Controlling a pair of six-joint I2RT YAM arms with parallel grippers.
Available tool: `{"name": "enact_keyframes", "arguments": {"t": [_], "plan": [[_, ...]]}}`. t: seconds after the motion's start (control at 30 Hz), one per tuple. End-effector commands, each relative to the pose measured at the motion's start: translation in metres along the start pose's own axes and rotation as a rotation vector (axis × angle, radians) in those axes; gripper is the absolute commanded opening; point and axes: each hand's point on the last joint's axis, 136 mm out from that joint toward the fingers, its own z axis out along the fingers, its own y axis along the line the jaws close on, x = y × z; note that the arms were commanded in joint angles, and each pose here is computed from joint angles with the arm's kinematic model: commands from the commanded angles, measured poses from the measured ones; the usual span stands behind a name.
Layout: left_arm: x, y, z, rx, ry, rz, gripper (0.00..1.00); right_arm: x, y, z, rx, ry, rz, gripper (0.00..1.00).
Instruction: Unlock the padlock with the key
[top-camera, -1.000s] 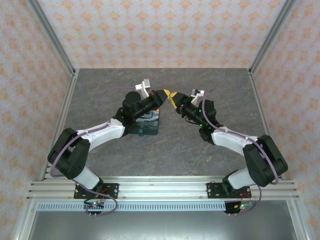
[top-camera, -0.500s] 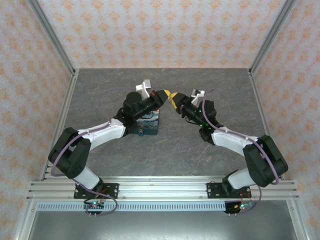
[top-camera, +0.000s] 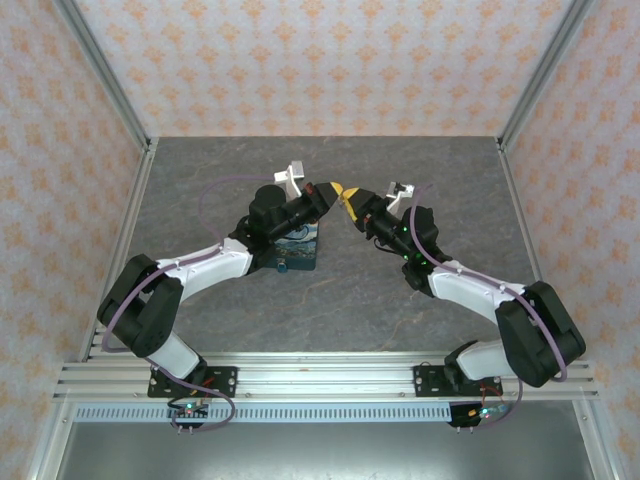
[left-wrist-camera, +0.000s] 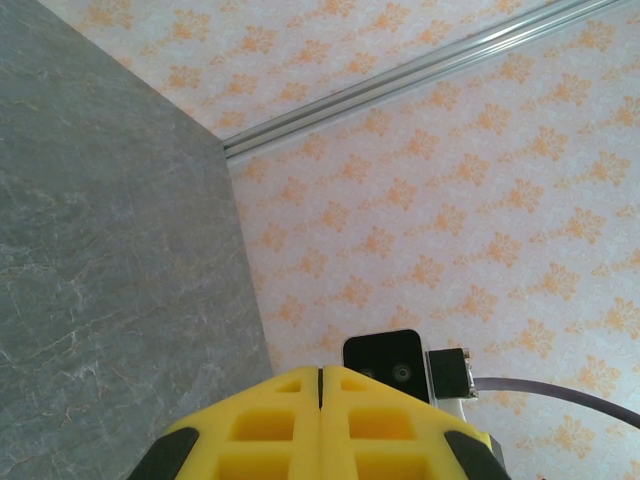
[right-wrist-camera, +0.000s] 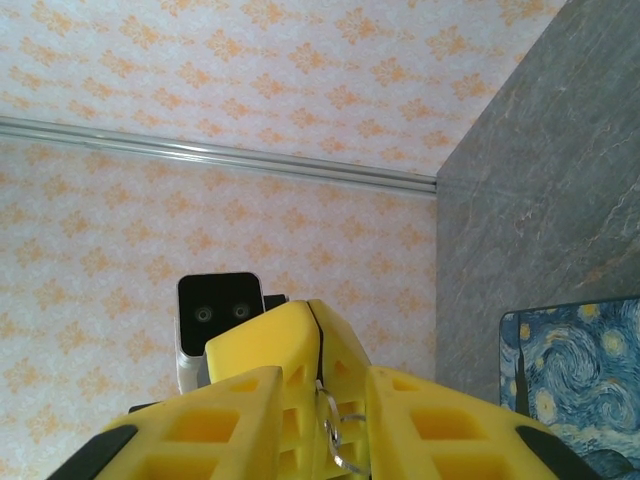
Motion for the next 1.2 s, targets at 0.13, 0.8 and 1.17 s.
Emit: {"name": "enact_keyframes", "arguments": {"t": [0.13,0.8,1.17], "plan": [[-0.004,-0.001,0.004,-0.004,-0.020,0.011,0.00,0.003,0.017,0.002,-0.059,0.020,-0.018,0.26],[0.000,0.003,0.006,-0.020,-0.018,-0.005,0.00,-0.001,0.012,0.013,-0.094,0.023,0.052,0.00],[-0.017,0.013,-0.011,-0.153,-0.057,-0.001,0.68,0.003,-0.005,-0.002,-0.002,0.031,-0.014,0.00]]}}
